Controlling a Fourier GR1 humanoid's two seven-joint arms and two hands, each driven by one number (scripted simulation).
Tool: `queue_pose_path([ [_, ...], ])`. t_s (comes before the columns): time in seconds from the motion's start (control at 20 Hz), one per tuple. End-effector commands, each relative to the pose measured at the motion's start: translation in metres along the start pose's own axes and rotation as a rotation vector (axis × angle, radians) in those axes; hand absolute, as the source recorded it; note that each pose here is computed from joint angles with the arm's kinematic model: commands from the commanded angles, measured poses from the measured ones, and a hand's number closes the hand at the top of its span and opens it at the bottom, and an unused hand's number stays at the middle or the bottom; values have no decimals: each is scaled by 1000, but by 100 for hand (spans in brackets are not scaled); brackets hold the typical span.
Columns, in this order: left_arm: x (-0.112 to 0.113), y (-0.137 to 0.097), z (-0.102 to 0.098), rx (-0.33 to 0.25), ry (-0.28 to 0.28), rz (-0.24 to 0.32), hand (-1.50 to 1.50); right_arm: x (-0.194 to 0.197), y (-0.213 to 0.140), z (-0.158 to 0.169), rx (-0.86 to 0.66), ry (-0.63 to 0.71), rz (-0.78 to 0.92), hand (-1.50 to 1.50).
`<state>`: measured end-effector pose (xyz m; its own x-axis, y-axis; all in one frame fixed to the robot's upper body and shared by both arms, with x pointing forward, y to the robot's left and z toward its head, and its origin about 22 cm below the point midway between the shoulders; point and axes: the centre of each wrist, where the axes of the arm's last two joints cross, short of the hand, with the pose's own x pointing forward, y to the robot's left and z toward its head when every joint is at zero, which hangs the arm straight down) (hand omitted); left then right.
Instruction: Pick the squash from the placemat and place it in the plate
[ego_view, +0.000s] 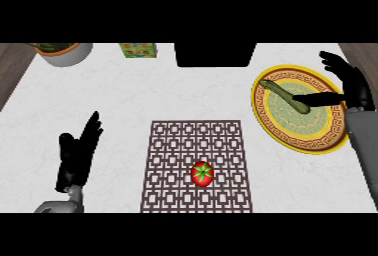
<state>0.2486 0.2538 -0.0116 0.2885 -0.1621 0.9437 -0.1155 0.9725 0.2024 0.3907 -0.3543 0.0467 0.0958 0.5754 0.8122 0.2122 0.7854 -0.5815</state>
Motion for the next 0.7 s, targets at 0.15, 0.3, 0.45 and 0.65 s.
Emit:
queue_pose_path([
  [0.15,10,-1,2,-6,-10,4,0,-34,-31,16,-56,-40,-291,-150],
  [0.3,1,5,8,14,11,-3,0,-52,-44,34,-23,-70,-316,-150],
  [0.45,2,-17,-9,-10,-6,-14,0,-65,-31,33,-19,-82,-332,-150],
  [0.65,10,-2,-1,-3,-10,12,0,-70,-45,30,-16,-134,-346,-150],
])
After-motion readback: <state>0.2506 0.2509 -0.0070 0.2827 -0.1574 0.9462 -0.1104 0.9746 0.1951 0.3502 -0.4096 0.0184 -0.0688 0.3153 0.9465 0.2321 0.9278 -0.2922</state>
